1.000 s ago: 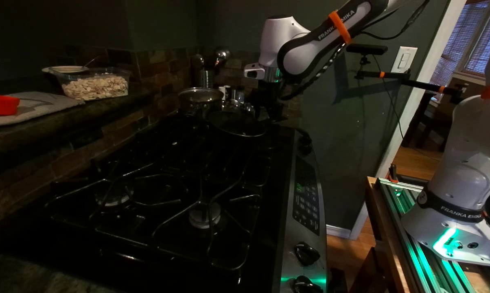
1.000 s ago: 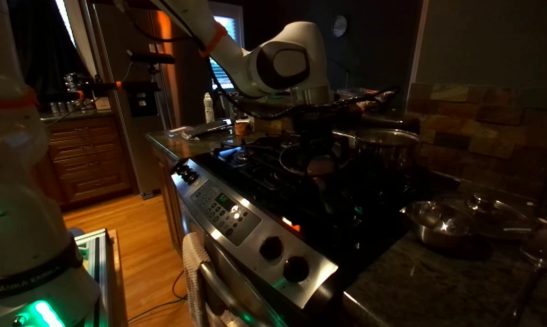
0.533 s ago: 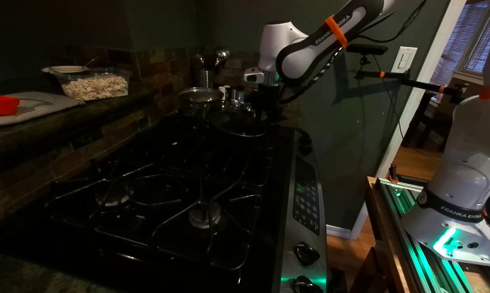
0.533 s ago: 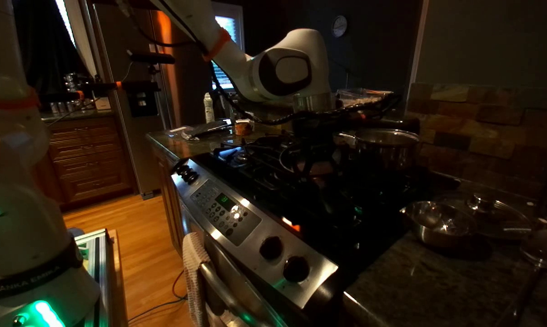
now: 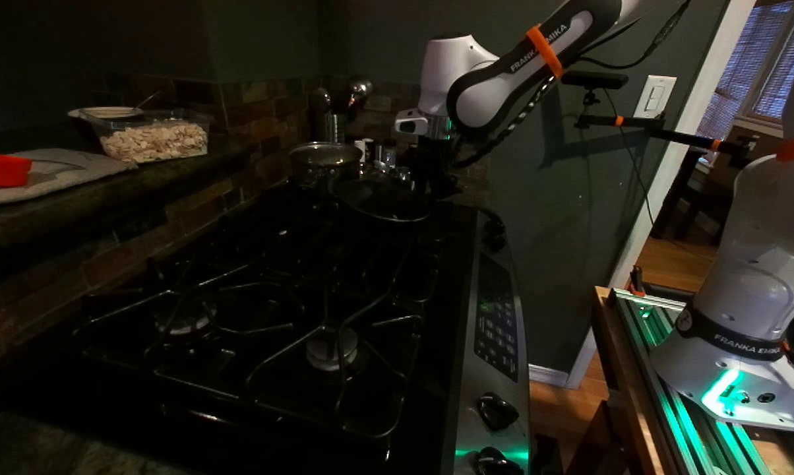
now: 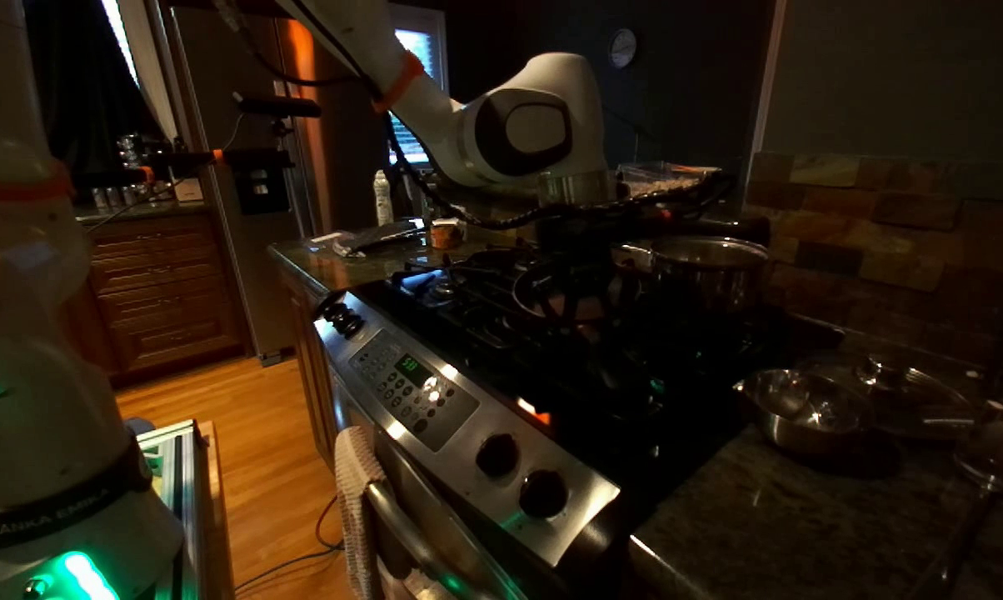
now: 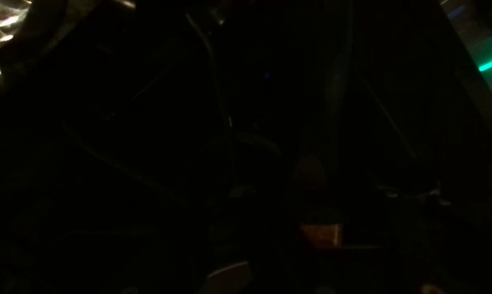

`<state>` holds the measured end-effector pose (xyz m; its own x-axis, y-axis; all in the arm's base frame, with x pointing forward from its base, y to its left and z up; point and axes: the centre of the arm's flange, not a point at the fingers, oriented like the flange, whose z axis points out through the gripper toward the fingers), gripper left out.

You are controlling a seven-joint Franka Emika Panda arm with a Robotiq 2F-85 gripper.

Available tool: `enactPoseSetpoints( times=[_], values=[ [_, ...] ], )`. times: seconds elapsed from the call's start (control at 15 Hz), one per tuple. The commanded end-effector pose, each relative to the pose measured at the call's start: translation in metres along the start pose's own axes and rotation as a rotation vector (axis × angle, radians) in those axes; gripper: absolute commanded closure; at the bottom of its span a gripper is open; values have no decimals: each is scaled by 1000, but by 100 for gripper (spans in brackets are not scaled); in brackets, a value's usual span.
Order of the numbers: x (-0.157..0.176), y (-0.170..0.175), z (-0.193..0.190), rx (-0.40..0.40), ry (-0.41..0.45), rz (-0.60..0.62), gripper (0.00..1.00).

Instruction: Move the black pan to the left

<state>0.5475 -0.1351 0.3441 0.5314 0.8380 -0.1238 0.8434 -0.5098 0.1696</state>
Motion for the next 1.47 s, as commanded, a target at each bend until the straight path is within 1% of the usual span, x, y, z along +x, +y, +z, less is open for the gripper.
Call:
enactPoseSetpoints(
  times=[0.0, 0.4, 0.67, 0.93, 1.13, 1.4],
  values=[
    [5, -1, -8, -1, 25, -7, 79],
    [14, -14, -41, -21, 38, -72, 79],
    [26, -31, -55, -27, 48, -118, 79],
    [42, -50, -57, -19, 62, -169, 79],
    [58, -64, -56, 4, 83, -178, 79],
    [80, -75, -53, 29, 102, -139, 79]
  ],
)
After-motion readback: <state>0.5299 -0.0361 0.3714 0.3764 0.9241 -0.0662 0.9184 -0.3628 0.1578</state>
